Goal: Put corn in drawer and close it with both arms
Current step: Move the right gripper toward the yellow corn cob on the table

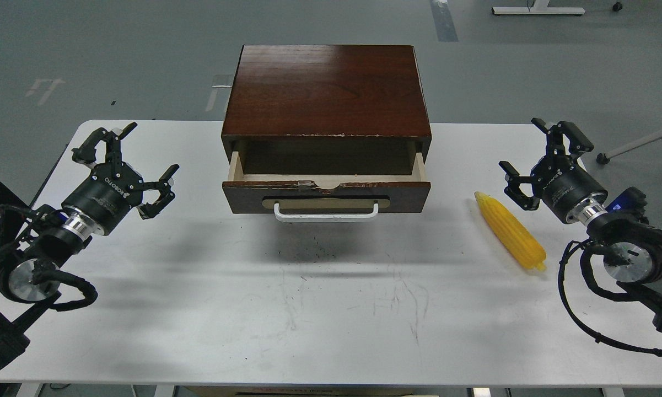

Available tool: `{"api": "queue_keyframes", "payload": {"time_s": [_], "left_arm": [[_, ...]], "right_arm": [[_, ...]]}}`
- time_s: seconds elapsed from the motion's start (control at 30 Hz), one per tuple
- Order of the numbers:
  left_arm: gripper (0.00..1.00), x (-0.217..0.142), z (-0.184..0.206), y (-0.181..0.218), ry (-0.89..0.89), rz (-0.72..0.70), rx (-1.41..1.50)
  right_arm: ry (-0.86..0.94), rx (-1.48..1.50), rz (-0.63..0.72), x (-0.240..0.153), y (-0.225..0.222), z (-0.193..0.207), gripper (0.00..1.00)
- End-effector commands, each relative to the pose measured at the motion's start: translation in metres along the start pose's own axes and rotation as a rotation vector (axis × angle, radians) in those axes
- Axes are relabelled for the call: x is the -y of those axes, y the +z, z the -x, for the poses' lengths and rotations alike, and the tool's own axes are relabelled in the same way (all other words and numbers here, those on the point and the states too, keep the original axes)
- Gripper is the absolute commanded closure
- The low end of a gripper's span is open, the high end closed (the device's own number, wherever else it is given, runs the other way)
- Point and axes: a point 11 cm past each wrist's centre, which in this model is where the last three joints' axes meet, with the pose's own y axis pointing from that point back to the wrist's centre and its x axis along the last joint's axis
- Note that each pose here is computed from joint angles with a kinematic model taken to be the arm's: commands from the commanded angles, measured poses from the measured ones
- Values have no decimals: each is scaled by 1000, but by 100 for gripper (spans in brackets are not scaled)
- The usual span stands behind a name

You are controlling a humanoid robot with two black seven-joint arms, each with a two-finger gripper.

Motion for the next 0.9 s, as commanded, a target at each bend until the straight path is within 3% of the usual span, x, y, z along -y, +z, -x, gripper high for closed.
{"api": "queue_keyframes", "payload": {"time_s": [0.0, 0.47, 0.57, 0.73, 0.87], "left_arm": [[1, 1, -1, -3, 4, 1, -6], [1, 4, -3, 9, 10, 28, 6], [1, 5, -3, 10, 9, 28, 9], [1, 6, -2, 14, 6, 30, 15], [1, 3, -4, 19, 11, 31, 27]], "right_arm": [[0, 1, 2, -1, 1, 0, 0], [-33, -38, 3, 2, -9, 4, 0], [-96, -204, 7, 5, -41, 7, 0], [-245, -732, 86, 3, -102, 15, 0], [-303, -1040, 190, -5, -115, 7, 0]]}}
